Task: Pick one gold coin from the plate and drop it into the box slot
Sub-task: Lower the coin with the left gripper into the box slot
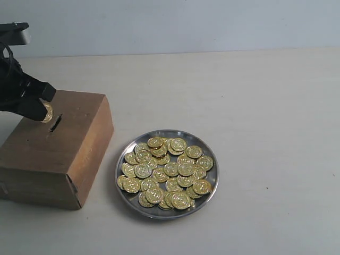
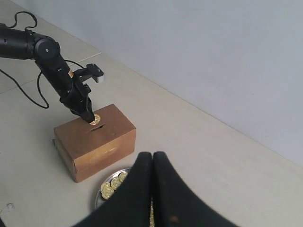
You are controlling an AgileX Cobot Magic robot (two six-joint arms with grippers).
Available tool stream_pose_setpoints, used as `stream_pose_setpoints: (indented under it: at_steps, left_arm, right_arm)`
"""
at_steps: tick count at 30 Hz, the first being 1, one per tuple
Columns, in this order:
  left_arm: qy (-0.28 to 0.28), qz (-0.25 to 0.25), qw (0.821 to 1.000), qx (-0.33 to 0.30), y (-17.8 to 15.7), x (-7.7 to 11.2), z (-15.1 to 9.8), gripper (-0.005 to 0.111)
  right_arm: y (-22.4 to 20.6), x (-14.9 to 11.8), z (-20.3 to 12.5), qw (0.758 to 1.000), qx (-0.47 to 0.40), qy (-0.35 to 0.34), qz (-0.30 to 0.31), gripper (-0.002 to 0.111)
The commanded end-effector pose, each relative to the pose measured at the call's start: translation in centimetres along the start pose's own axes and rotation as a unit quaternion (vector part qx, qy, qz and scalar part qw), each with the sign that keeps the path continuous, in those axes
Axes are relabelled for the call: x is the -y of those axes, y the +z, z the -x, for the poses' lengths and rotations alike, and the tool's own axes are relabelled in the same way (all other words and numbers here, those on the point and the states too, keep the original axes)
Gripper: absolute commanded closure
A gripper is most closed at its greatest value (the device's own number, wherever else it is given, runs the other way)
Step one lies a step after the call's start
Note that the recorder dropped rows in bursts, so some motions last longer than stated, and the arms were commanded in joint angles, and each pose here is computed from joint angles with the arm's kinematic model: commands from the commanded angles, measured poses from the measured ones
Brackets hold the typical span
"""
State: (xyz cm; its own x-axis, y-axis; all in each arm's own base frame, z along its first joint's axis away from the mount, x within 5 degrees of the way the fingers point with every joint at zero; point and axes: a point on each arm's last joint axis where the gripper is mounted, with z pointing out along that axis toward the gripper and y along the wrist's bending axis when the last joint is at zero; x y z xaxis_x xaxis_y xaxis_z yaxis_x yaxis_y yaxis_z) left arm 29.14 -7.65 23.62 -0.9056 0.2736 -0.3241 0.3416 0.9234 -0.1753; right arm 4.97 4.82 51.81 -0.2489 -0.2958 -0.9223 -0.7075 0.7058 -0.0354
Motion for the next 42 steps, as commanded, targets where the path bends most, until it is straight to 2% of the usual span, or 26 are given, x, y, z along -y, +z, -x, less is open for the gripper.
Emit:
stream_pose_setpoints:
  at_steps: [1, 42]
  left_arm:
    - [-0.001, 0.002, 1.000, 0.008, 0.08, 0.15, 0.33, 0.107]
    - [0.004, -0.018, 1.000, -0.001, 1.02, 0.29, 0.44, 0.107]
  right_arm:
    - [-0.02, 0.04, 0.11, 1.000, 0.003, 0.002, -0.002, 0.108]
    - [-0.02, 0.04, 0.11, 1.000, 0.003, 0.002, -0.002, 0.108]
